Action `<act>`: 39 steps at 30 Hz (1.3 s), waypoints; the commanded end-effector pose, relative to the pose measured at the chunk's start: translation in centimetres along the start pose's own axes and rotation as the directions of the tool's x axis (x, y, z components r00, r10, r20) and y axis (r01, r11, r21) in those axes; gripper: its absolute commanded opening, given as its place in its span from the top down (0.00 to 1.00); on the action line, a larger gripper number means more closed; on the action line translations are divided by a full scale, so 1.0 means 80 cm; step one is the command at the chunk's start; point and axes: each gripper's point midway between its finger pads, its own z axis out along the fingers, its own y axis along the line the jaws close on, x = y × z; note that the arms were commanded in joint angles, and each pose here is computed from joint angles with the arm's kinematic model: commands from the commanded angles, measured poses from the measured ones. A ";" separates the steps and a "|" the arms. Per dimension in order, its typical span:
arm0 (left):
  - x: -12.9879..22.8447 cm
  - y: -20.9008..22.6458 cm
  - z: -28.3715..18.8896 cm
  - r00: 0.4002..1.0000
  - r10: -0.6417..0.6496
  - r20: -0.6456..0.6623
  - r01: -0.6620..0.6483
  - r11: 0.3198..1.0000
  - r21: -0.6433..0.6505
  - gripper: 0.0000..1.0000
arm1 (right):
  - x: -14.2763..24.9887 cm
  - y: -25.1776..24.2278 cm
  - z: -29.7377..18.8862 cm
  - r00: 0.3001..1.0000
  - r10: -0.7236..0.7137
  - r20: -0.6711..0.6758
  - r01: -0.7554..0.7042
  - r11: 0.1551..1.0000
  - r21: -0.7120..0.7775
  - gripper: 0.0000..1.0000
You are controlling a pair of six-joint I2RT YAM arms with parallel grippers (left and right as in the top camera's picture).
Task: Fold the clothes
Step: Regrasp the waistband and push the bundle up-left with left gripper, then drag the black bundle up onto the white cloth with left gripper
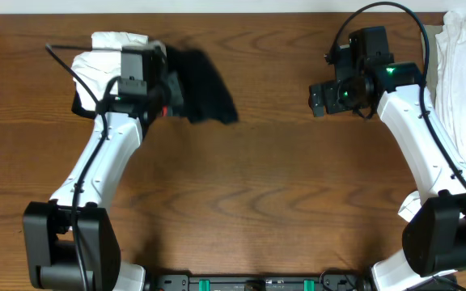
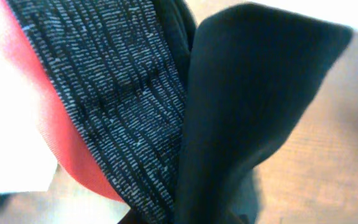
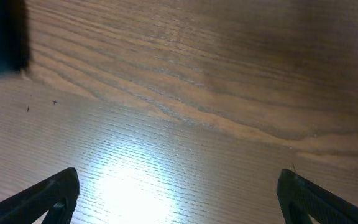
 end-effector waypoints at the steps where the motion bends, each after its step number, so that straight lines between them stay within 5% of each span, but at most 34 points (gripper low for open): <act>1: -0.068 -0.002 -0.027 0.986 0.025 0.167 -0.024 1.000 -0.007 0.94 | 0.003 -0.003 0.004 1.000 0.018 -0.008 -0.018 1.000 0.004 0.01; 9: -0.145 0.028 -0.045 0.918 -0.041 0.395 0.039 0.999 0.012 0.94 | 0.003 -0.003 0.004 1.000 0.019 -0.008 -0.019 1.000 0.004 0.01; 17: -0.186 0.102 -0.031 0.812 -0.278 0.514 0.276 0.958 0.083 0.94 | 0.003 -0.003 0.004 1.000 0.019 -0.008 -0.019 1.000 0.004 0.01; 27: -0.146 0.222 0.009 0.743 -0.485 0.462 0.538 0.843 0.021 0.94 | 0.003 -0.003 0.004 1.000 0.019 -0.008 -0.019 1.000 0.004 0.01; 39: -0.066 0.253 0.022 0.770 -0.569 0.288 0.623 0.768 -0.147 0.94 | 0.003 -0.003 0.004 1.000 0.018 -0.008 -0.018 1.000 0.003 0.01</act>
